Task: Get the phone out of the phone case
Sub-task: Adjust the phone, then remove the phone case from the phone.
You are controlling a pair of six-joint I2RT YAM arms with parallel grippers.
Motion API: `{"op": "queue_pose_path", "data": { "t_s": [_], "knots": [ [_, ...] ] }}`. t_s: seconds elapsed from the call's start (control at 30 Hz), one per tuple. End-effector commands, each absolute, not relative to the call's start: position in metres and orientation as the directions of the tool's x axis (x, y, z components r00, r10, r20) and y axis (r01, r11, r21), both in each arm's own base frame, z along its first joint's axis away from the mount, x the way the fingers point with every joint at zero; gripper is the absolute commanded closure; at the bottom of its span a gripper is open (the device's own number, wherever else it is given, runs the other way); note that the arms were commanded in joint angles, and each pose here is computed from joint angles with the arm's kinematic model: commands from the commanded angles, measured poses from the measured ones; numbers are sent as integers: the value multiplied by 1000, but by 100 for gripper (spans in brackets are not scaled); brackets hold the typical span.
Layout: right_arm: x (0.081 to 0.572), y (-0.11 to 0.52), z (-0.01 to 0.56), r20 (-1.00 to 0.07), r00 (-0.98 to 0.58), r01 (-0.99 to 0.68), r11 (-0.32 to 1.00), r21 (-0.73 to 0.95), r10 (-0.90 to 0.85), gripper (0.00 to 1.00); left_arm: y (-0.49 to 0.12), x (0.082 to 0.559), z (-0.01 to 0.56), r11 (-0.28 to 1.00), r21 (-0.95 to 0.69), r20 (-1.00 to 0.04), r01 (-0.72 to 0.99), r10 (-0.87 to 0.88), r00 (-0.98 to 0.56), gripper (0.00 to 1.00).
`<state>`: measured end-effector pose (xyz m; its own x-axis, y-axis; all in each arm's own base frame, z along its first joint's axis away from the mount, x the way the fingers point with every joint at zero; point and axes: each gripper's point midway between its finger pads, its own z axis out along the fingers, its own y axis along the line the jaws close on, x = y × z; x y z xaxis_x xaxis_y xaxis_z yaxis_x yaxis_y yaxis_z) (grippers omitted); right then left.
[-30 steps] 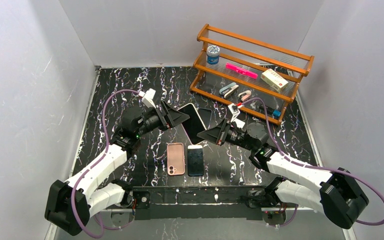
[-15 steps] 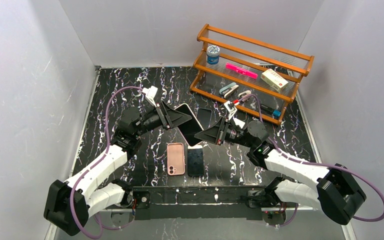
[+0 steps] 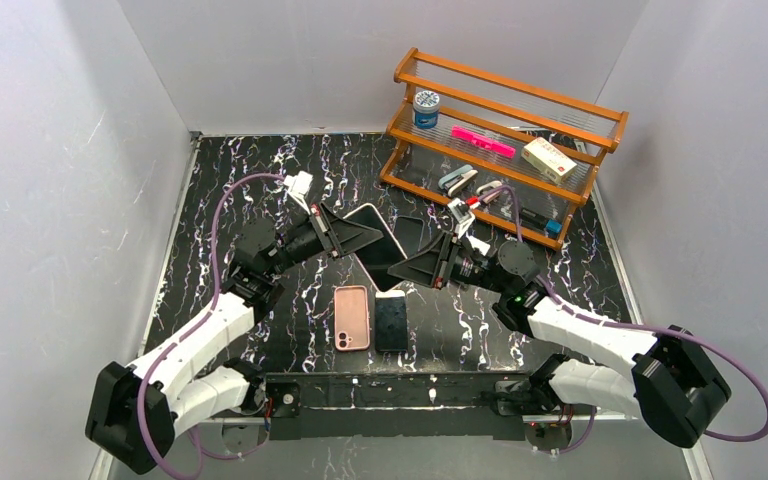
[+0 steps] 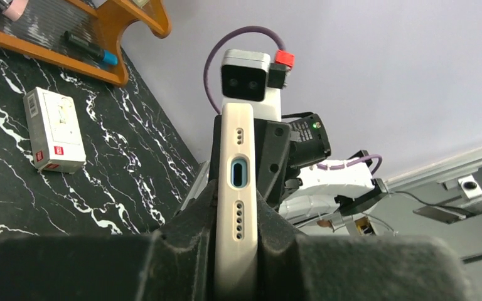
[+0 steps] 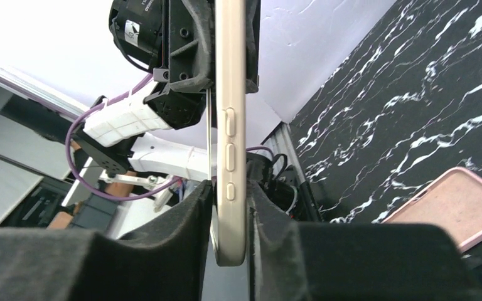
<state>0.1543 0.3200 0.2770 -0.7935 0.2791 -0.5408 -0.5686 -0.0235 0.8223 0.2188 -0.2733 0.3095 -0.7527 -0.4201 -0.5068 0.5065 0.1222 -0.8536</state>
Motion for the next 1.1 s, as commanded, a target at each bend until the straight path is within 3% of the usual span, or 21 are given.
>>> {"op": "queue_pose_path", "data": {
  "t_s": [0.0,0.13,0.4,0.8,1.07],
  "knots": [
    [163,318,311,-646,-673,-701,-35,712,360,61,-267,221,319,106,-881,-449,461,-498,-742,100],
    [161,319,306,-647,-675,-702,-39,711,355,49,-258,229,325,98,-900,-400,425,-575,-714,100],
    [149,330,300,-643,-684,-700,-65,711,343,41,-246,239,342,62,-905,-349,422,-678,-648,100],
    [143,334,310,-638,-679,-708,-94,700,364,44,-236,248,340,50,-920,-295,390,-743,-601,100],
    [140,339,310,-651,-672,-720,-106,686,352,55,-237,248,337,46,-926,-281,374,-746,-604,100]
  ]
}}
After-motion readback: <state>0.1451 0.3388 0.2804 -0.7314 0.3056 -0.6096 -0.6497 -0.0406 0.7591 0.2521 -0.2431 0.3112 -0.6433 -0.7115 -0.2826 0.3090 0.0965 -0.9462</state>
